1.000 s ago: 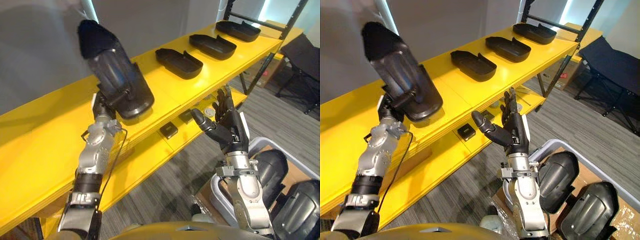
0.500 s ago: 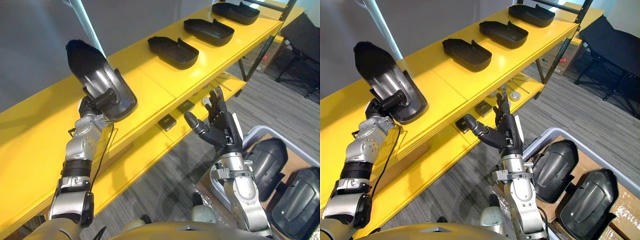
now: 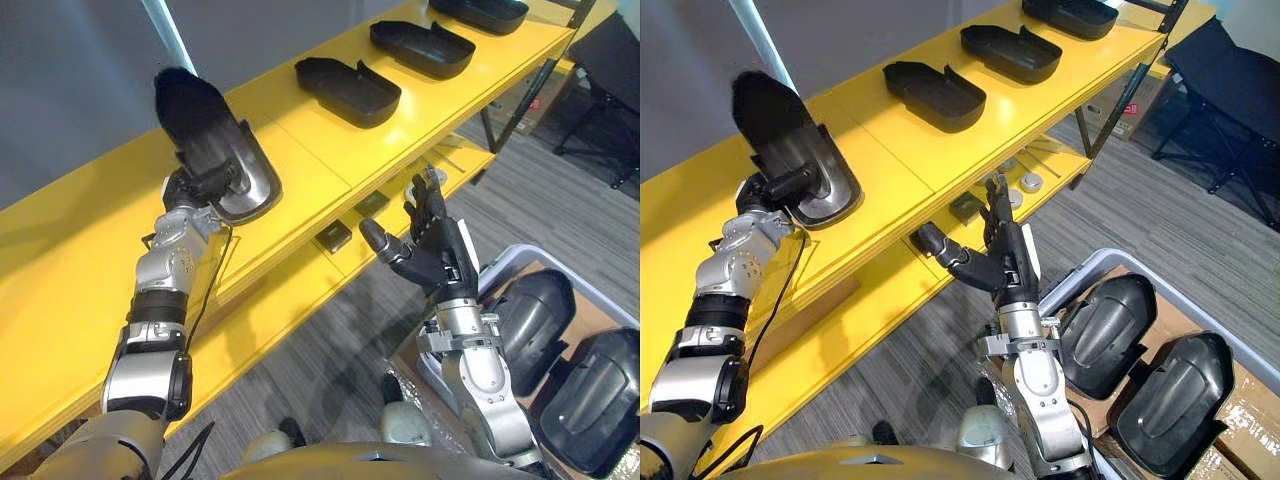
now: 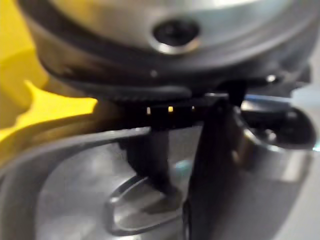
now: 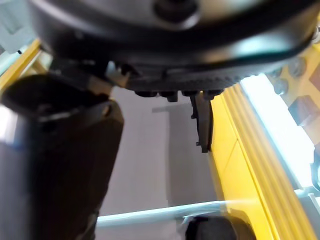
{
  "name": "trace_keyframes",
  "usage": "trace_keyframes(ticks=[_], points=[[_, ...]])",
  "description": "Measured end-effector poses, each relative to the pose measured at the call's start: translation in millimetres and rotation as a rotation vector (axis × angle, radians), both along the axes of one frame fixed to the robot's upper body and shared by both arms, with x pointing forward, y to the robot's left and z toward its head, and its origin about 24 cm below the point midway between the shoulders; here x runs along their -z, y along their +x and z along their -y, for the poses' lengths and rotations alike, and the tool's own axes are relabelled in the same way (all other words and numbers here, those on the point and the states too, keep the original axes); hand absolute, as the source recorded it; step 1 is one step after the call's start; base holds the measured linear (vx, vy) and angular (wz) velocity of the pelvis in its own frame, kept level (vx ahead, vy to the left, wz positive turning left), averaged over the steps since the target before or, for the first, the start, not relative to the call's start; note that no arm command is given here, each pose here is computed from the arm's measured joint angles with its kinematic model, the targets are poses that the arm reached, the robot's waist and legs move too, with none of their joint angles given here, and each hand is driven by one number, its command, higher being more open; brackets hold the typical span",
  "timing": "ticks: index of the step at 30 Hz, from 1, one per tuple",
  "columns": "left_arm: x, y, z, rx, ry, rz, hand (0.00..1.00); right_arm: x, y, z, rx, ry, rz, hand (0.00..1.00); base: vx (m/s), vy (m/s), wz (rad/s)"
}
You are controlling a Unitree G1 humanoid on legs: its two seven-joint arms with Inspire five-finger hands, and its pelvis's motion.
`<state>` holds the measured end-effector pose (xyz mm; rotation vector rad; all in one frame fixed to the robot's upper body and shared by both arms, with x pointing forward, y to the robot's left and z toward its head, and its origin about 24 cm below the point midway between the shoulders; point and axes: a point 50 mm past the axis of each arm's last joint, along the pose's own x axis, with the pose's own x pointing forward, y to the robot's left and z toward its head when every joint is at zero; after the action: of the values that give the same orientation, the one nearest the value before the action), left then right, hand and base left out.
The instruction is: Walk over and take three plastic housings, then place them on the shelf
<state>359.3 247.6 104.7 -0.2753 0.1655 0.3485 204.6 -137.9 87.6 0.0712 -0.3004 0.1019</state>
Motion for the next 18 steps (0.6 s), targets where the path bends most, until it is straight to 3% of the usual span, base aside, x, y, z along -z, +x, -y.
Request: trace_keyframes(ticks=[18], points=[[-22.0,14.7,-3.1,-0.193,-0.026,0.01,1.0,-1.0,3.4,-8.0,-0.009,-0.003,0.002,1.0,0.0,0.0,0.02]])
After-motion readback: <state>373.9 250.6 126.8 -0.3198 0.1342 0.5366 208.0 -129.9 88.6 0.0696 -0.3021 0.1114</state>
